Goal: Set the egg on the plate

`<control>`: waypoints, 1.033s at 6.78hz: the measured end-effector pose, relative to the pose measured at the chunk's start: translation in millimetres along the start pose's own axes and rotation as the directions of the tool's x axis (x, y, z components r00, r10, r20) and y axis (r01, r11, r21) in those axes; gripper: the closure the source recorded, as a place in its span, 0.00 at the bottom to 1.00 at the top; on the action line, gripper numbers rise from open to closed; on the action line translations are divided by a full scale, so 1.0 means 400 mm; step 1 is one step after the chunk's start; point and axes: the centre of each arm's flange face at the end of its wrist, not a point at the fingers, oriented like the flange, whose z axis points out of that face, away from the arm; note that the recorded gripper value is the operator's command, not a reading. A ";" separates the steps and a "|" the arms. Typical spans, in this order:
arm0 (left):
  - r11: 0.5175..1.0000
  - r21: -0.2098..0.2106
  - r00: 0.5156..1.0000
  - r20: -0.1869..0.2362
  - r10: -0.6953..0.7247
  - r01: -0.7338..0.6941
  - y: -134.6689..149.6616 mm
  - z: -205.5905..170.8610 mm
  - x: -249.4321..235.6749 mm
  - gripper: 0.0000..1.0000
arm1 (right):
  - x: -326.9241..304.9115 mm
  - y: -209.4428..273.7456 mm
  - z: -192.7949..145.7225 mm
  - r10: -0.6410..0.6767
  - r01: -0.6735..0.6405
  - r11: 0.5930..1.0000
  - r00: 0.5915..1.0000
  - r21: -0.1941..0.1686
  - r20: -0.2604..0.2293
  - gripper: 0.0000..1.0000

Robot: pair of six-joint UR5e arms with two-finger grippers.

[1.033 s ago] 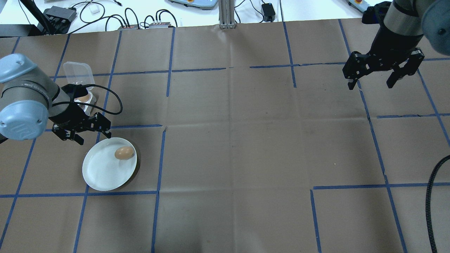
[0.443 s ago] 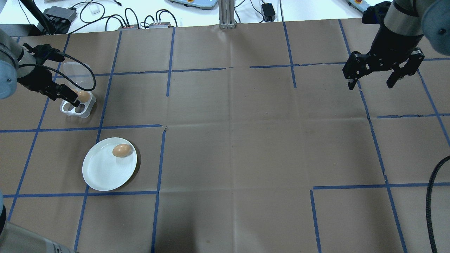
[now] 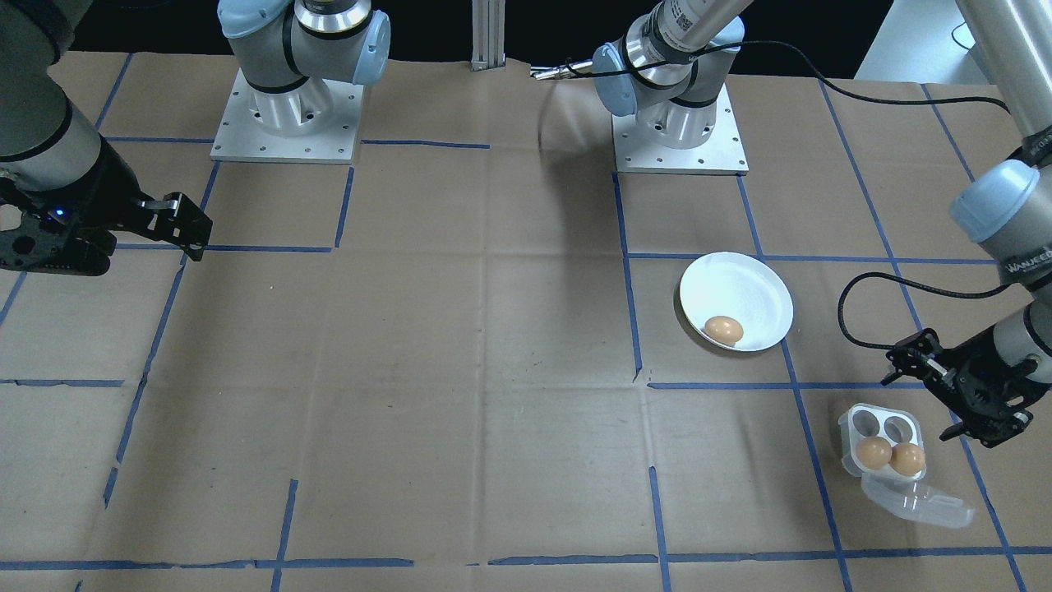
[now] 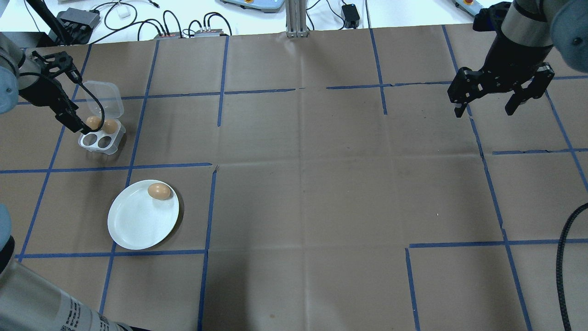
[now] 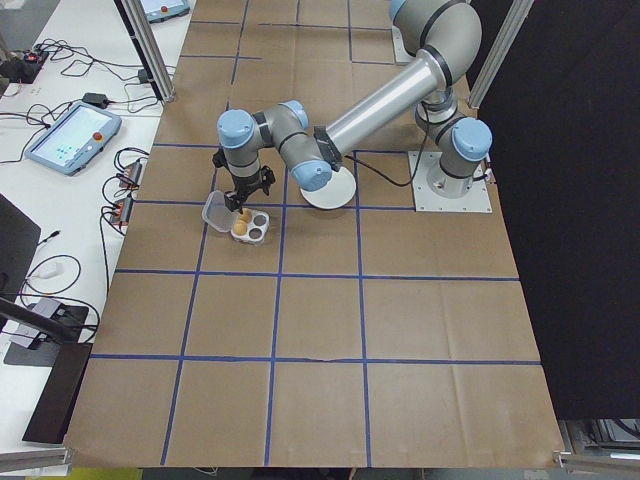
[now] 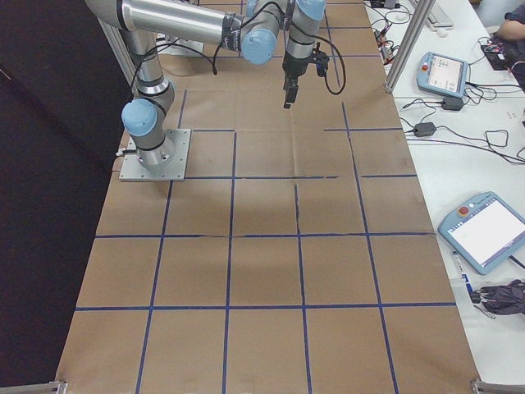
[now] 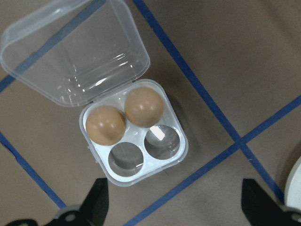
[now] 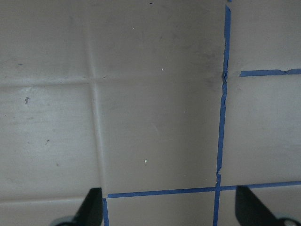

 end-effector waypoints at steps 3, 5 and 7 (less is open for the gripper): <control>0.932 -0.011 0.932 0.000 0.362 -0.361 0.001 0.061 -0.087 0.01 | 0.000 0.000 0.000 0.000 0.000 1.000 1.000 0.000 0.000 0.00; 0.894 -0.014 0.894 0.007 0.448 -0.447 -0.003 0.095 -0.119 0.01 | 0.000 0.000 0.000 0.000 0.000 1.000 1.000 0.000 0.000 0.00; 0.883 -0.025 0.882 0.028 0.470 -0.469 -0.004 0.110 -0.127 0.01 | 0.000 0.000 0.000 0.000 0.000 1.000 1.000 0.000 0.000 0.00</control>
